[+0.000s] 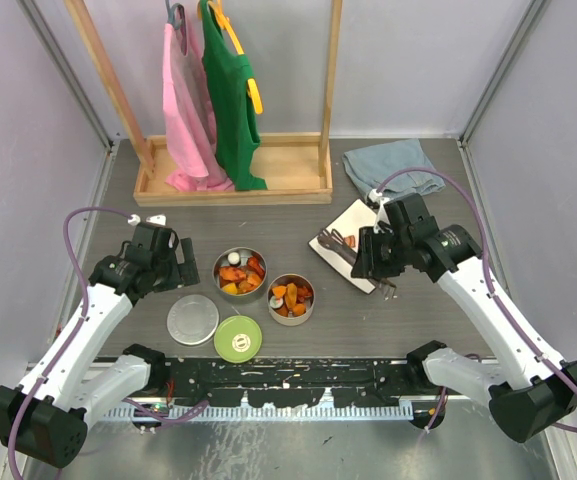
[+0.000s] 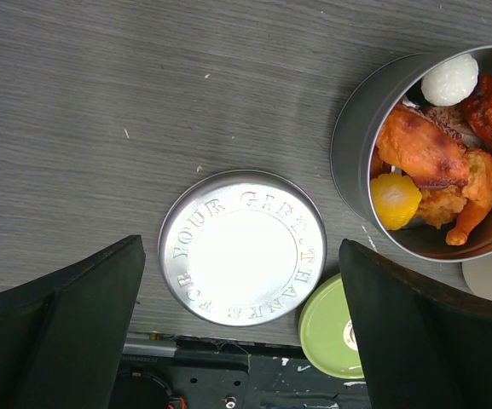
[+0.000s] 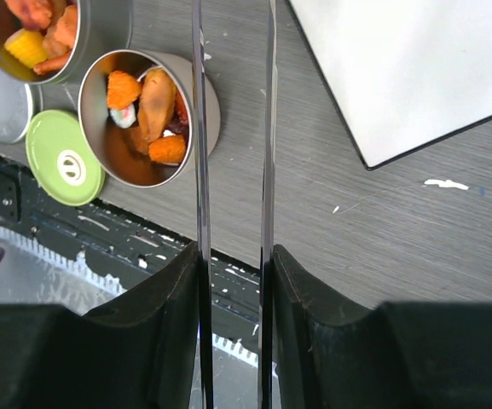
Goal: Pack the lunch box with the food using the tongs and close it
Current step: Place the fake food in the packing box.
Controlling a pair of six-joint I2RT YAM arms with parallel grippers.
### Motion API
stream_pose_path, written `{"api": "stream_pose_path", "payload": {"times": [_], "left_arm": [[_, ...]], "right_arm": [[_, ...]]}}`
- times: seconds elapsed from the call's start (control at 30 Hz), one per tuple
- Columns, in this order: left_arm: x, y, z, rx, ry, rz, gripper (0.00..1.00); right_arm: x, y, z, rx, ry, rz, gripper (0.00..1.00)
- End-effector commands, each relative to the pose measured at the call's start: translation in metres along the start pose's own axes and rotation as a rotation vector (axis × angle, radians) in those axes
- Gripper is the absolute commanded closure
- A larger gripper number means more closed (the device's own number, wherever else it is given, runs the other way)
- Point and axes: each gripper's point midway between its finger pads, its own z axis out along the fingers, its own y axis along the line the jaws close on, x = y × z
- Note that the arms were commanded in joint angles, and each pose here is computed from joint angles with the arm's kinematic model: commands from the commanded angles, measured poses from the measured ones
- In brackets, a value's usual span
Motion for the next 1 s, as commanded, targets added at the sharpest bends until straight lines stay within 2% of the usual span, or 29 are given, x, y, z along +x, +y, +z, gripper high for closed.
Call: {"api": "stream_pose_path", "payload": {"times": [0.0, 0.6, 0.77, 0.97], "left_arm": [[-0.011, -0.004, -0.005, 0.021, -0.04, 0.002, 0.02], [-0.016, -0.004, -0.011, 0.039, -0.085, 0.004, 0.02], [-0.017, -0.005, -0.012, 0.051, -0.095, 0.006, 0.02], [-0.021, -0.008, -0.016, 0.078, -0.134, 0.009, 0.02]], "right_arm": [[-0.011, 0.025, -0.016, -0.12, -0.048, -0.032, 0.67], [0.022, 0.065, -0.02, -0.201, 0.054, -0.183, 0.66], [0.046, 0.058, -0.02, -0.131, 0.14, -0.228, 0.66], [0.059, 0.059, -0.022, -0.134, 0.176, -0.251, 0.66]]}}
